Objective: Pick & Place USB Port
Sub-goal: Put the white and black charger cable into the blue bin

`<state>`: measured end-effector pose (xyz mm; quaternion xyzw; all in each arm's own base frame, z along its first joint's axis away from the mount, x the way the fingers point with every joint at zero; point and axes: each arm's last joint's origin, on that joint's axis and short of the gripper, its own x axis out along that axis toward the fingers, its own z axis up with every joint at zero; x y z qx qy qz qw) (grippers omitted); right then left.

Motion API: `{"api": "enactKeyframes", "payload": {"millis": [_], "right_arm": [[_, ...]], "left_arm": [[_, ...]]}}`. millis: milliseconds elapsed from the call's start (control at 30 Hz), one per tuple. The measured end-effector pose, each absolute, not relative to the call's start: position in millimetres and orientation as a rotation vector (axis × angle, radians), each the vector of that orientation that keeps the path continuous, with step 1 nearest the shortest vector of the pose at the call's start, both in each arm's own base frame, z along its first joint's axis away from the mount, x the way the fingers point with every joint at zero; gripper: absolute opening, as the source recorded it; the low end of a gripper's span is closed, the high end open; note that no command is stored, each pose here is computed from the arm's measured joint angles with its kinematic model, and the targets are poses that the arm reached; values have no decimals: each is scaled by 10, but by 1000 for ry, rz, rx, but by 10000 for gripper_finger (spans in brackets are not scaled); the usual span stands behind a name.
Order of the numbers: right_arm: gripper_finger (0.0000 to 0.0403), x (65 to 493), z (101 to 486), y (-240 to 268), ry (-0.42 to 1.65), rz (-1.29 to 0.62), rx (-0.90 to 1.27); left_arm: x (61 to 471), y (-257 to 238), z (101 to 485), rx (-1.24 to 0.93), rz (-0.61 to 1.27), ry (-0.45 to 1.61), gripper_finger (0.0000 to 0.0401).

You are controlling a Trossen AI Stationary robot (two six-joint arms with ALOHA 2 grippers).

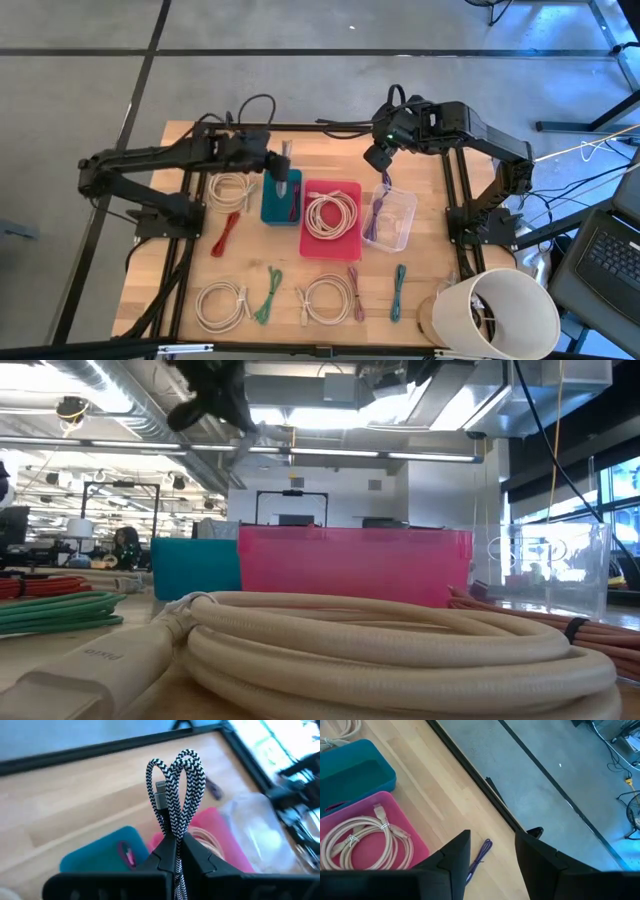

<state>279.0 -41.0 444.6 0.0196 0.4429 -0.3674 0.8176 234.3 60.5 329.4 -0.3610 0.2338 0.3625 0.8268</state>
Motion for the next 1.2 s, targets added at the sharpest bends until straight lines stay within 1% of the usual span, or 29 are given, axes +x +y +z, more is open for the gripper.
{"api": "enactKeyframes", "payload": {"millis": [100, 167, 300, 500, 867, 1200], "right_arm": [[157, 2790, 4445, -410, 946, -780, 37], [157, 2789, 4445, -410, 957, -768, 15], [157, 2788, 4445, -410, 977, -744, -29], [157, 2776, 4438, -408, 1016, -711, -91], [157, 2762, 4431, -408, 1055, -679, -149], [157, 2759, 4430, -408, 1060, -677, -154]], "left_arm": [[2404, 730, 3168, -848, 818, 544, 6], [2483, 776, 3073, -887, 814, 586, 6], [2657, 815, 2840, -921, 802, 697, 6], [2833, 860, 2546, -972, 872, 782, 6], [2970, 866, 2210, -1032, 926, 913, 5], [3028, 875, 1870, -1062, 946, 1053, 5]]}}
